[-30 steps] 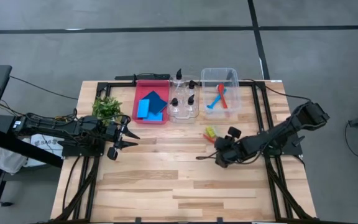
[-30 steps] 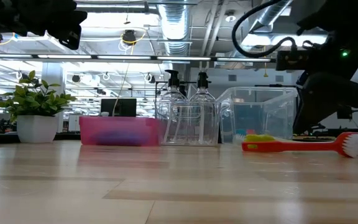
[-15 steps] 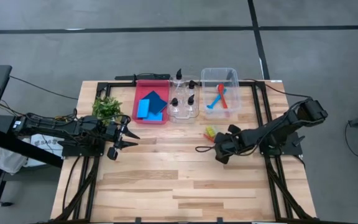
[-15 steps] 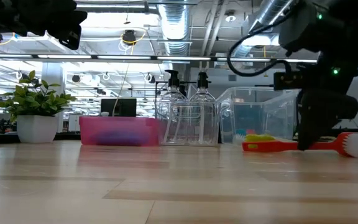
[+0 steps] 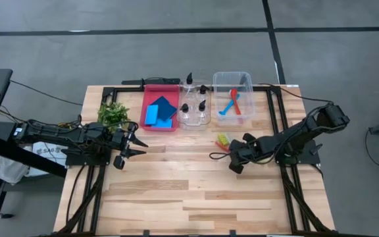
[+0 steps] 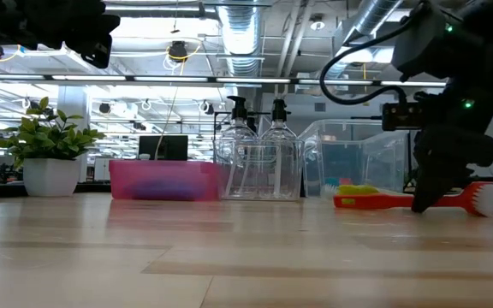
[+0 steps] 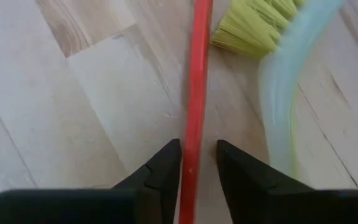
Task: Pick & Place Kitchen Sink Supplies
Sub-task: Put the red dish brush into the right transparent bin
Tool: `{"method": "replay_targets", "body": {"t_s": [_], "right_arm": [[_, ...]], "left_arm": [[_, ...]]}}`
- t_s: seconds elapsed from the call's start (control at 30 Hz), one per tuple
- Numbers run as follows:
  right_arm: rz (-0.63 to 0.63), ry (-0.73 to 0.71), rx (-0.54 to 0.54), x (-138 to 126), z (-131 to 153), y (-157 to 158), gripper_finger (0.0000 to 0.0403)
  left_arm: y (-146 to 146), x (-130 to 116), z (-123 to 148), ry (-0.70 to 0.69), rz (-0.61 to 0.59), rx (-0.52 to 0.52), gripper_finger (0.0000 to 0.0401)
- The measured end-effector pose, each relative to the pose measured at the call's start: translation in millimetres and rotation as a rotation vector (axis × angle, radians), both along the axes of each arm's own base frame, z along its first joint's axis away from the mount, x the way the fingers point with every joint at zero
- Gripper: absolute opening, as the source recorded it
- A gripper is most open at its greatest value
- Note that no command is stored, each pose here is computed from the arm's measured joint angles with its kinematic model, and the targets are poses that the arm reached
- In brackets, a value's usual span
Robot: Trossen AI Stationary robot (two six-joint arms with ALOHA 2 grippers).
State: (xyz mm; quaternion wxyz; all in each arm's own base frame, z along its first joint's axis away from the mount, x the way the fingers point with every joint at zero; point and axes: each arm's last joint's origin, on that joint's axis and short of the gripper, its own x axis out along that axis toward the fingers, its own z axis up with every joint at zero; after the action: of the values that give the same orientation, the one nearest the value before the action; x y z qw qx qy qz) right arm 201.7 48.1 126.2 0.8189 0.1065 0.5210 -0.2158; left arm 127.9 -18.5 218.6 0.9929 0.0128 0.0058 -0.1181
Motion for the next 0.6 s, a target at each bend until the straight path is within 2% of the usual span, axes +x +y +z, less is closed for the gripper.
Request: {"method": "replay_targets", "body": {"t_s": [0.27,0.33,0.5,0.6], "right_arm": [[0.021,-0.009,0.001,0,0,4,0.0014],[0.030,-0.011,0.001,0,0,6,0.0013],[0.049,-0.023,-0.004,-1,0,10,0.0040],[0.064,-0.031,-0.003,-1,0,14,0.0031]], "left_arm": [[0,0,0,0.000,0.000,0.000,0.0118],[0,0,0,0.000,0.000,0.000,0.0118],[0,0,0,0.000,0.000,0.000,0.0118],[0,0,0,0.000,0.000,0.000,0.0118]]}}
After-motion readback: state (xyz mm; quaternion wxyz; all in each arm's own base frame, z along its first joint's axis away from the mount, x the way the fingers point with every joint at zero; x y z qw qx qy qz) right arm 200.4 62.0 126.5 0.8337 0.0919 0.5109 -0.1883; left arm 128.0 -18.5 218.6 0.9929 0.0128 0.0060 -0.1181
